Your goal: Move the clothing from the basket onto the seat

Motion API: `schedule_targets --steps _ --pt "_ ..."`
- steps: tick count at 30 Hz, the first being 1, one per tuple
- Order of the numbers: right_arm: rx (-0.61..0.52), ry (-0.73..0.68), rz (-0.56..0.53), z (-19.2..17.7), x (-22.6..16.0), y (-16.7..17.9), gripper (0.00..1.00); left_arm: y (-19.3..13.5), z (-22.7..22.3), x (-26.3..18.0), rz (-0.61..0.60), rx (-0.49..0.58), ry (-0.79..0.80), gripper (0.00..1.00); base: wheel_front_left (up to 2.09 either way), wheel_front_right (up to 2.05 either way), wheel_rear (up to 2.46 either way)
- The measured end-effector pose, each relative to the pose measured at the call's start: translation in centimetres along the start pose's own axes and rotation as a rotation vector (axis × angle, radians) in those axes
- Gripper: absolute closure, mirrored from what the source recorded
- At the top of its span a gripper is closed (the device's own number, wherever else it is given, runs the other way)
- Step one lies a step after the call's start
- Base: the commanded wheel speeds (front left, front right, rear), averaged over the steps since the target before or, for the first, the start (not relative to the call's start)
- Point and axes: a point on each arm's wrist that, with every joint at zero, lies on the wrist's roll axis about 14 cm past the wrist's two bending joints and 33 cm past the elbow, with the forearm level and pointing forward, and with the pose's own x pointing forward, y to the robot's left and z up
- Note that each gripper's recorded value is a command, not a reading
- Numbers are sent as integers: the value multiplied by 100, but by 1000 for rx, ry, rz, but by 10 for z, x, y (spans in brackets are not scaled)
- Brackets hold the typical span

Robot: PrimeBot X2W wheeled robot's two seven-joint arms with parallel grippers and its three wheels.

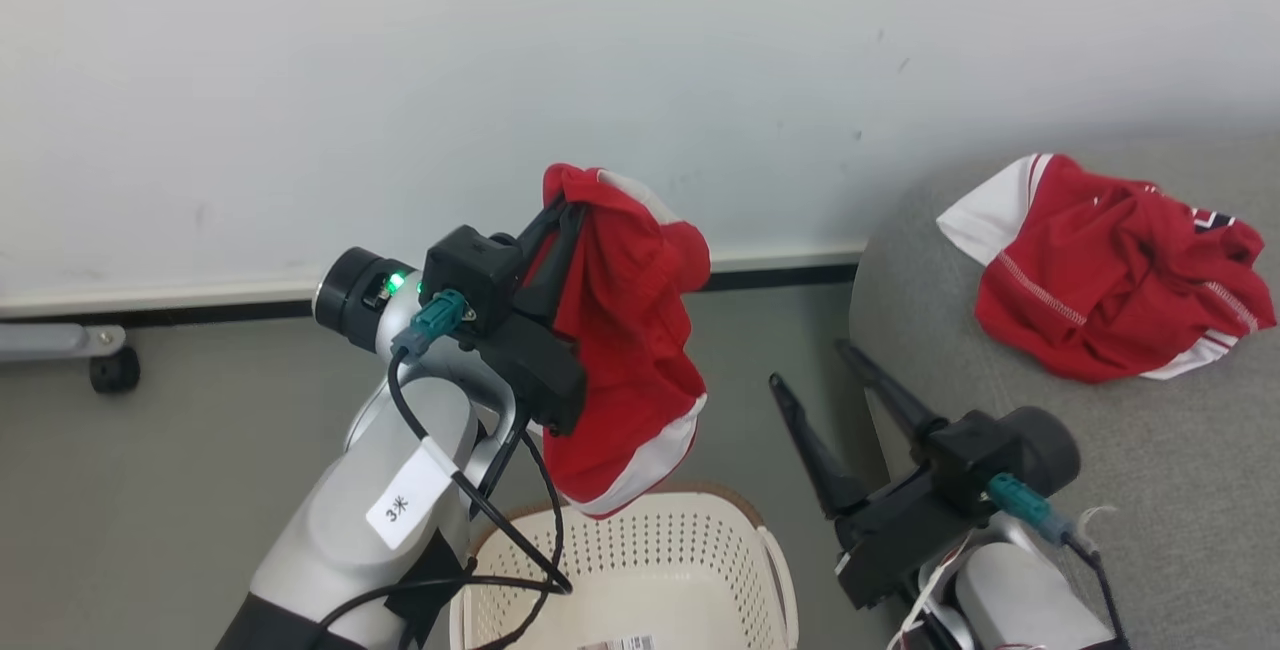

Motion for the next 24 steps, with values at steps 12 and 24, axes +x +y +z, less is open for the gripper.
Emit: schedule_targets --steps 12,24 --pt "-38 5 187 7 -3 68 0 -22 36 -19 -41 47 -52 100 0 0 0" --pt "-102 73 325 -8 10 102 0 -57 52 -29 -127 23 -83 100 0 0 0"
